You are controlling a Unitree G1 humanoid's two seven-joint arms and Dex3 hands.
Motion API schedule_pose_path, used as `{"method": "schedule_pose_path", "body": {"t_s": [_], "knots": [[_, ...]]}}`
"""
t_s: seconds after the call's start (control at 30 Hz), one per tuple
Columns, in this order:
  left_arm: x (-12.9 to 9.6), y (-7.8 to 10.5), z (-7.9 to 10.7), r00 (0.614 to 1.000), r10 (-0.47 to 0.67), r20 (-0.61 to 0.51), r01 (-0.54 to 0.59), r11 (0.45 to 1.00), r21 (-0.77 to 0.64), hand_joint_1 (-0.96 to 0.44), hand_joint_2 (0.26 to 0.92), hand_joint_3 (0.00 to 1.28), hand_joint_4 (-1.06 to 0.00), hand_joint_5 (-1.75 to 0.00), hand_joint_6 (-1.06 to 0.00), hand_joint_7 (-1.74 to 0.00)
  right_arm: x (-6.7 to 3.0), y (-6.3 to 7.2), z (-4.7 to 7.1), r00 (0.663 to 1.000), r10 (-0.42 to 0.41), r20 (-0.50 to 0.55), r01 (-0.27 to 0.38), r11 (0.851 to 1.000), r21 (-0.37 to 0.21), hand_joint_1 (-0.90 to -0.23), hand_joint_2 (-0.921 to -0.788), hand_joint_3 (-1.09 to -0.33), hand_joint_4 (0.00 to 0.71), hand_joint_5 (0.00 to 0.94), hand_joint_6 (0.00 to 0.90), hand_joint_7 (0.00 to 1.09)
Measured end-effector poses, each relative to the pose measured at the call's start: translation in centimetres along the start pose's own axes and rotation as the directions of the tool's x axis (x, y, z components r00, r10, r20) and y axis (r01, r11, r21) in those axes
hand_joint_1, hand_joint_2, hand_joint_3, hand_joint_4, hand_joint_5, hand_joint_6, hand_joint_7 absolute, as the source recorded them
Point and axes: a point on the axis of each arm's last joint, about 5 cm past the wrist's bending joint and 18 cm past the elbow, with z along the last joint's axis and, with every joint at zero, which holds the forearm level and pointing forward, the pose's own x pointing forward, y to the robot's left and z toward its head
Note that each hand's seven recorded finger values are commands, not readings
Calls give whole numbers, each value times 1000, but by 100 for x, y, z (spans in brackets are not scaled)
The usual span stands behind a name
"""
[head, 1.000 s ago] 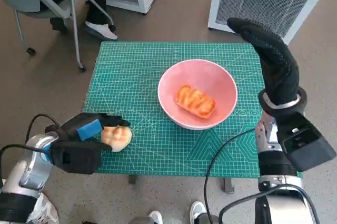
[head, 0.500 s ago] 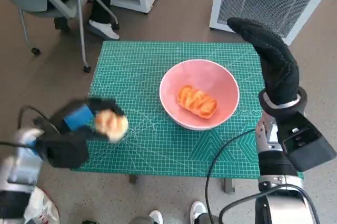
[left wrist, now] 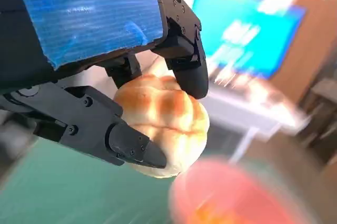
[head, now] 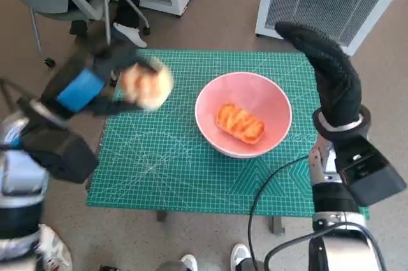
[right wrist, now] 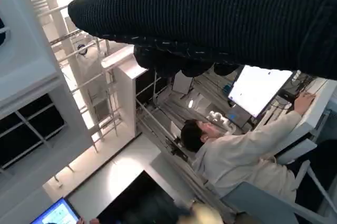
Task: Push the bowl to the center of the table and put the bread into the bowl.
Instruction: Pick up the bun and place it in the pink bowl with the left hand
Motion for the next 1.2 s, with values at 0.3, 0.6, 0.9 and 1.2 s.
{"method": "schedule_pose_path", "body": {"t_s": [0.3,0.6,0.9,1.2], "knots": [[509,-237,207,988,-64,141,67,998,-14,2,919,22,-740,-1107,-679,-1117,25,5,-1,1000,2,6,-2,1000,2,-574,-921,-754,304,0,304,99],[828,-536,93,960,-272,59,274,961,-27,-1,921,157,-592,-1250,-514,-1293,24,-2,7,1000,3,10,-2,1000,-2,-586,-921,-753,304,0,303,101],[914,-797,-81,796,-589,-137,580,808,-106,-248,902,18,-287,-71,-286,-217,16,-21,16,1000,1,11,-1,1000,-9,-590,-921,-752,303,0,302,103],[999,-820,-109,590,-772,-236,742,634,-218,-230,860,1,-152,-3,-215,-86,-17,-70,33,1000,-13,0,13,1000,-25,-577,-921,-753,302,1,301,105]]}}
